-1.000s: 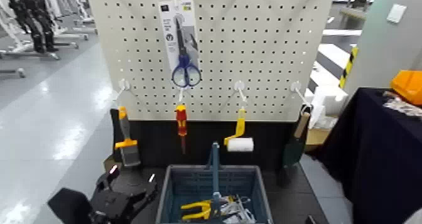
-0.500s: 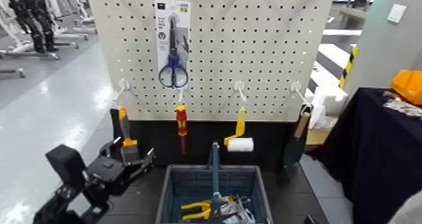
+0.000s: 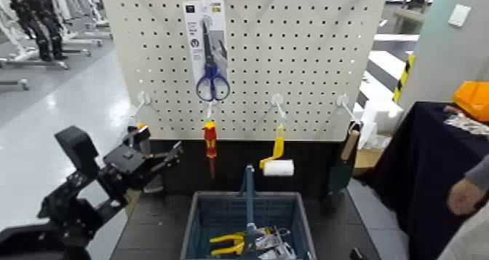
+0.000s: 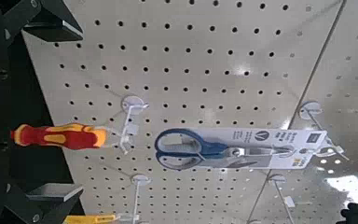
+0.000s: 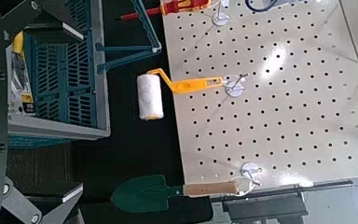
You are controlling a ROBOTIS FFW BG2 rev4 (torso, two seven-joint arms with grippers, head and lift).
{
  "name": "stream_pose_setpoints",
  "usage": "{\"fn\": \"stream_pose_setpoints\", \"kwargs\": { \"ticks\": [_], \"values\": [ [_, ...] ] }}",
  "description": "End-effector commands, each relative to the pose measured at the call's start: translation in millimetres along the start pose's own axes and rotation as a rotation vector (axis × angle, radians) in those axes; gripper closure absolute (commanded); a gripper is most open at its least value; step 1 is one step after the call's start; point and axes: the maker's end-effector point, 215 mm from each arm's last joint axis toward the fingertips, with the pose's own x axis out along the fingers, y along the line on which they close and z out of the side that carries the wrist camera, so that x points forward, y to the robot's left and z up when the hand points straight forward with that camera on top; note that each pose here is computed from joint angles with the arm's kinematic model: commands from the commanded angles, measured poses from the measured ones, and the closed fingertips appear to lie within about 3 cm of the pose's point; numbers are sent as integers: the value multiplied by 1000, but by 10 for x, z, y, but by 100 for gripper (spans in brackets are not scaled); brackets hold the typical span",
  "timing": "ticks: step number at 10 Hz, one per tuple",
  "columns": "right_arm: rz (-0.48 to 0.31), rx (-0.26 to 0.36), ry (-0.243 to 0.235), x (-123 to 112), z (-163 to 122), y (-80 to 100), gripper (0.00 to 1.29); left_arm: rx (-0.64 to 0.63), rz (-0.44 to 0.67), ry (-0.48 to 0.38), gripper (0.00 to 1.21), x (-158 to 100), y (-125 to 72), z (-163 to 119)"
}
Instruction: Put the blue scissors into the crate.
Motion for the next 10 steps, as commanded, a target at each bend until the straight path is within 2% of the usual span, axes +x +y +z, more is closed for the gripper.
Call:
{"fn": "stream_pose_setpoints", "kwargs": {
  "ticks": [1, 10],
  "values": [
    [9, 5, -2, 29, 4, 28, 18, 36, -68, -22, 16, 249, 27, 277],
    [46, 18, 5, 105, -10, 136, 17, 115, -317, -27, 16, 893, -167, 961]
  ]
}}
